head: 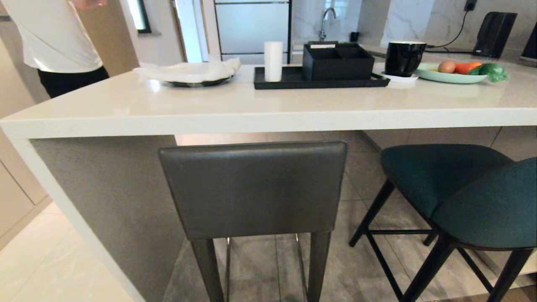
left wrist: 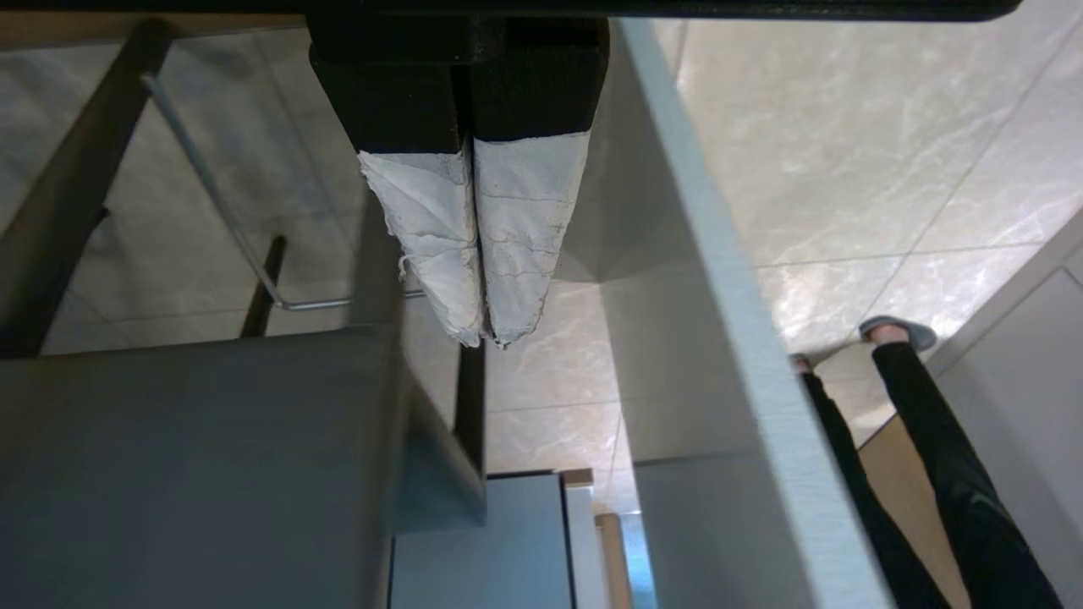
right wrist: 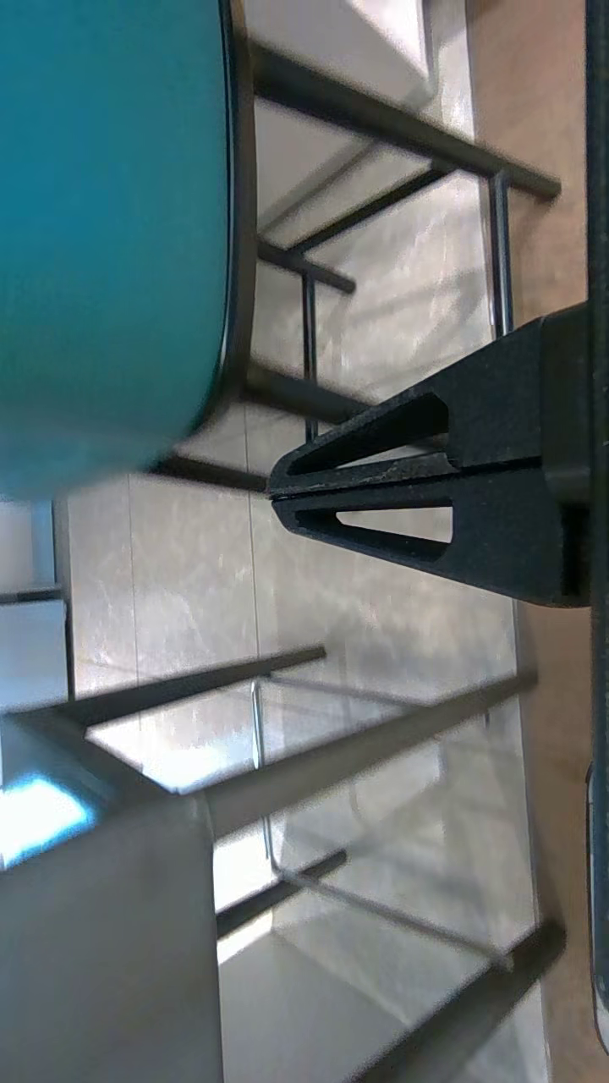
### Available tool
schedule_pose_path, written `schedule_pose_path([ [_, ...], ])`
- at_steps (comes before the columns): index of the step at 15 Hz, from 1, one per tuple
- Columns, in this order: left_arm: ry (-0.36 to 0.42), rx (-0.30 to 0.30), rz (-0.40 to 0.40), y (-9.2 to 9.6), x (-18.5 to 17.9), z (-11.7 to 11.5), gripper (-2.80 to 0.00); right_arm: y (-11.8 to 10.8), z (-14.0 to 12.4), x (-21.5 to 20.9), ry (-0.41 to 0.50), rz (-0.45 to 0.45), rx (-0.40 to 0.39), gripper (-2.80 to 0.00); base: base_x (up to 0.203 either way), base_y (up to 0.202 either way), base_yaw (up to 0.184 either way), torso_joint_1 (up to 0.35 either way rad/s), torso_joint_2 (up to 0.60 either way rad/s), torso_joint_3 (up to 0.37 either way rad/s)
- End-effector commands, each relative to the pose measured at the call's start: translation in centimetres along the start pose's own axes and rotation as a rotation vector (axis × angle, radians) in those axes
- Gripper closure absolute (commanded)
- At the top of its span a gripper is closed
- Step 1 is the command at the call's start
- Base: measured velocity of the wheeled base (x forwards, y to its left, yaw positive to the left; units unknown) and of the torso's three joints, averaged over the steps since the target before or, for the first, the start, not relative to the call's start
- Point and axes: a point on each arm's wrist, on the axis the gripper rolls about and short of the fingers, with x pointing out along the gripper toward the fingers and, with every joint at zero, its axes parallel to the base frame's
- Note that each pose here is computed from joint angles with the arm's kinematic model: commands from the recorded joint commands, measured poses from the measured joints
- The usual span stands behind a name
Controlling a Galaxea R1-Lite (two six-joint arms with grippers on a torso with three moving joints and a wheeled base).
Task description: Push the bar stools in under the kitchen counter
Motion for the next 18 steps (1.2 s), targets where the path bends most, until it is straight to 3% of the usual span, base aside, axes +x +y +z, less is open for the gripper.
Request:
schedule_pose_path([
  [1, 0.041, 0.0, -0.003, -0.07, 0.22, -1.12, 0.0, 0.0, -0.04, 0.02, 0.003, -0.001, 0.001, 0.0, 0.0, -0.202, -0.001, 0.002, 0.0, 0.005],
  [18, 0.042, -0.006, 0.003, -0.06, 0.22, -1.13, 0.0, 0.0, -0.04, 0.02, 0.003, -0.001, 0.01, 0.0, 0.0, -0.196, 0.002, 0.002, 0.0, 0.002],
])
